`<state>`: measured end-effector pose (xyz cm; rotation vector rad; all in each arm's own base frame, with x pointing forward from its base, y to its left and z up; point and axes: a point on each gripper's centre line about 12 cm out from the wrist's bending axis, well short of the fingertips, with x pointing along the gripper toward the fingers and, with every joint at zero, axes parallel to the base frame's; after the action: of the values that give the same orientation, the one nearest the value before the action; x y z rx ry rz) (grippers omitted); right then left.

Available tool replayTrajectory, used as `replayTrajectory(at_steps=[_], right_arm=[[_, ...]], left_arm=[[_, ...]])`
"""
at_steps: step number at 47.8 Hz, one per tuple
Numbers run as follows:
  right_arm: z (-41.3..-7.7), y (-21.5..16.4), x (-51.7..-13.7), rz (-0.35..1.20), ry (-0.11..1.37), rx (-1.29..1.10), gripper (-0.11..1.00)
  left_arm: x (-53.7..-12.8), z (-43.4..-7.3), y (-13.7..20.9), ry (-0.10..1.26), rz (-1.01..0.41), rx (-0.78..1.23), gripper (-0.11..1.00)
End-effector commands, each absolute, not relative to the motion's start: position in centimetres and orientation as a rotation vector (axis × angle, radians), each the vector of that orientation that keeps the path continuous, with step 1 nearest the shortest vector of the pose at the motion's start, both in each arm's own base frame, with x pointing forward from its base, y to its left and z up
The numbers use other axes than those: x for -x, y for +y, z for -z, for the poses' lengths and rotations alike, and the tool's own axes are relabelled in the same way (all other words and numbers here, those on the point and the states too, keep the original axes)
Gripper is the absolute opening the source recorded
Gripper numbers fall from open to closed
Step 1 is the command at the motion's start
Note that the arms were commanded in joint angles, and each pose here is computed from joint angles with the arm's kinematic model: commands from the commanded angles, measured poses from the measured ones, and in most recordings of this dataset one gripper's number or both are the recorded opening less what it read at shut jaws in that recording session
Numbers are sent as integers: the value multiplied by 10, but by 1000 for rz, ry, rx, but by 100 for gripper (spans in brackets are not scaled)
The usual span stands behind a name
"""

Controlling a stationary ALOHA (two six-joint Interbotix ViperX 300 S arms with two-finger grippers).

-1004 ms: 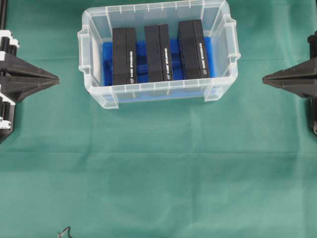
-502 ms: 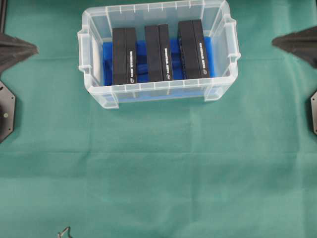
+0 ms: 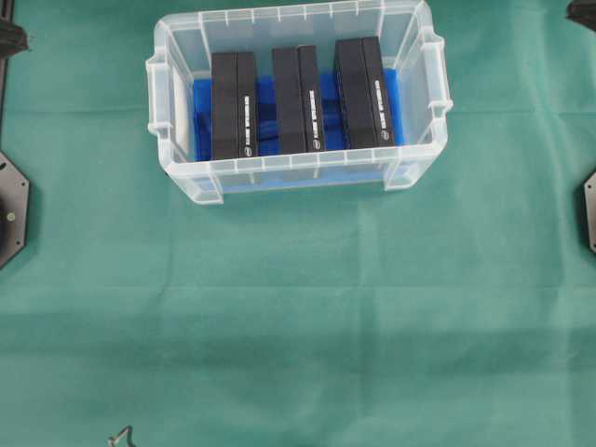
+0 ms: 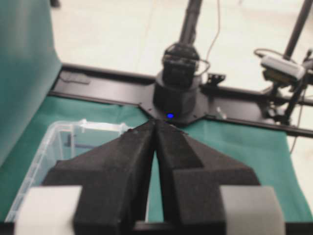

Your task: Take the box out of the case with both arms.

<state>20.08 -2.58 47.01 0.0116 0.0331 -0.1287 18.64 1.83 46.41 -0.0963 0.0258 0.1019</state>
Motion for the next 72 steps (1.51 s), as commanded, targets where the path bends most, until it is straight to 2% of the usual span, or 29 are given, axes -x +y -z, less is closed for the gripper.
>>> replayTrajectory(at_steps=[1,12,19,30,41,45,50,64,72], right_arm=[[-478,-26,-200,130,42,-18,1],[-469,-26,-197,131,132,-53,1],[-451,-25,-190,141,348,-110,0],[-423,-22,-172,197,795,-237,1],[-406,-19,-155,249,1142,-294,1],[-400,-18,-149,253,1250,-302,1],[-399,-18,-148,255,1283,-301,1],[-400,-19,-154,277,1251,-323,0],[-397,-22,-160,414,1246,-478,0]], left_arm=[[-188,-475,18,17,-100,95,1],[-187,-474,15,56,-87,96,1],[-185,-470,12,177,-76,103,1],[-178,-451,10,551,-110,186,1],[-155,-417,3,1010,-148,223,1],[-149,-409,2,1135,-169,232,1],[-145,-405,1,1205,-179,230,1],[-143,-406,1,1196,-201,264,1],[-148,-405,4,1176,-381,492,1]])
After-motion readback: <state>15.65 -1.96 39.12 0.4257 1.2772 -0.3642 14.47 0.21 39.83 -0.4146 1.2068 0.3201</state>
